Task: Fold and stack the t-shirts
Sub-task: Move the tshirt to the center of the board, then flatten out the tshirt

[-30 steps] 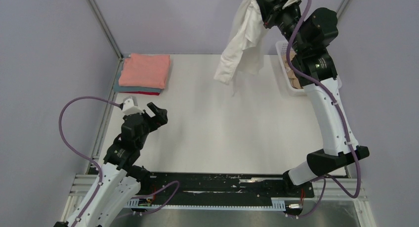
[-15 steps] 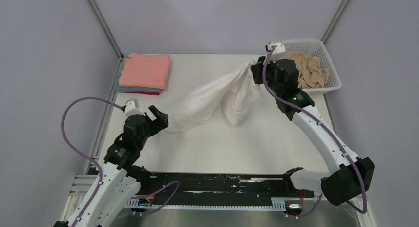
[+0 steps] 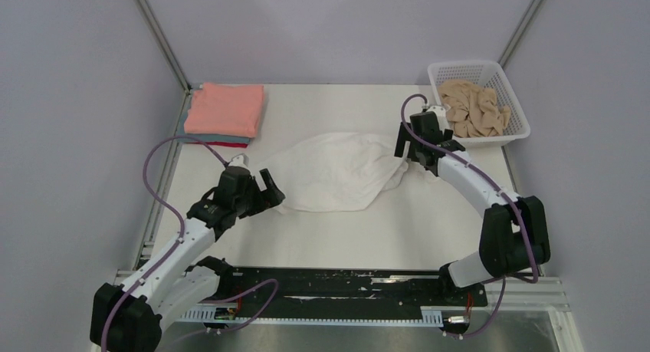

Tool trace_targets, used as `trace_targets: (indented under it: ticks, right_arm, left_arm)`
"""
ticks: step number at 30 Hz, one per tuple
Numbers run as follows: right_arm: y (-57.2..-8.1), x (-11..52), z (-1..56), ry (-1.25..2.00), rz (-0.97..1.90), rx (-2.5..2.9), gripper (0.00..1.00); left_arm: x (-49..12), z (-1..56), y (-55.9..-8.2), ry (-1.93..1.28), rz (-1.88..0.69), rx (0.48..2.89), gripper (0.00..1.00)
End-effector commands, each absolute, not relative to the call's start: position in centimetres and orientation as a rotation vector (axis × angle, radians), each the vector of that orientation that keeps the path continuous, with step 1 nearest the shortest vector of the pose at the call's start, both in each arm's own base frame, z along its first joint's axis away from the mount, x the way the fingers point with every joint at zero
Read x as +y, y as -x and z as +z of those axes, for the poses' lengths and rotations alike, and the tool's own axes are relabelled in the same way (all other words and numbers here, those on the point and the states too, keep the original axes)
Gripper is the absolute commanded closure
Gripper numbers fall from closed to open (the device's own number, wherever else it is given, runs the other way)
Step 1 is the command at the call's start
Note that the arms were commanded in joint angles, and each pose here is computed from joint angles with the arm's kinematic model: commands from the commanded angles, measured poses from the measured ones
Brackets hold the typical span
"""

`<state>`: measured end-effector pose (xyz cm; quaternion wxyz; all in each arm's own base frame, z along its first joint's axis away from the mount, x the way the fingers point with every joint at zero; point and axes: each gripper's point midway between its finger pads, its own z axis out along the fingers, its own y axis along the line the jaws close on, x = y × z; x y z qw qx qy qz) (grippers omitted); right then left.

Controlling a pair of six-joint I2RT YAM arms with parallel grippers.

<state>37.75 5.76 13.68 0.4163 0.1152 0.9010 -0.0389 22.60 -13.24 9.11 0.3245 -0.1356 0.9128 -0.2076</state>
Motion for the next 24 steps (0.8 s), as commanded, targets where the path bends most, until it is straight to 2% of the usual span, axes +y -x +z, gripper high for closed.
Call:
trace_targets:
  ticks: [1, 7, 13, 17, 21, 23, 24]
  right_arm:
    - [-35.4, 5.2, 17.0, -0.462, 0.017, 2.100, 0.00]
    - [-33.6, 4.4, 15.3, -0.523, 0.069, 2.034, 0.00]
    - [-34.7, 3.2, 14.3, -0.614, 0.083, 2.010, 0.00]
    - [-35.7, 3.0, 12.9, -0.606, 0.126, 2.024, 0.00]
    - [-35.8, 2.3, 10.7, -0.721, 0.207, 2.073, 0.00]
    - [-35.7, 1.3, 9.8, -0.782, 0.206, 2.083, 0.00]
    - [-35.6, 0.7, 9.4, -0.813, 0.202, 2.083, 0.00]
  left_arm:
    - [-16.2, 9.0, -22.7, 0.296, -0.636, 2.398, 0.00]
    - [-15.9, 6.3, -23.8, 0.398, -0.528, 2.450, 0.00]
    - [-16.2, 4.2, -24.7, 0.491, -0.490, 2.486, 0.01]
    - [-16.5, 3.6, -26.5, 0.547, -0.453, 2.474, 0.06]
    - [-16.1, 2.8, -28.1, 0.583, -0.331, 2.504, 0.14]
    - [-16.7, 2.6, -28.8, 0.573, -0.325, 2.520, 0.23]
    - [-17.1, 2.3, -29.2, 0.561, -0.326, 2.534, 0.33]
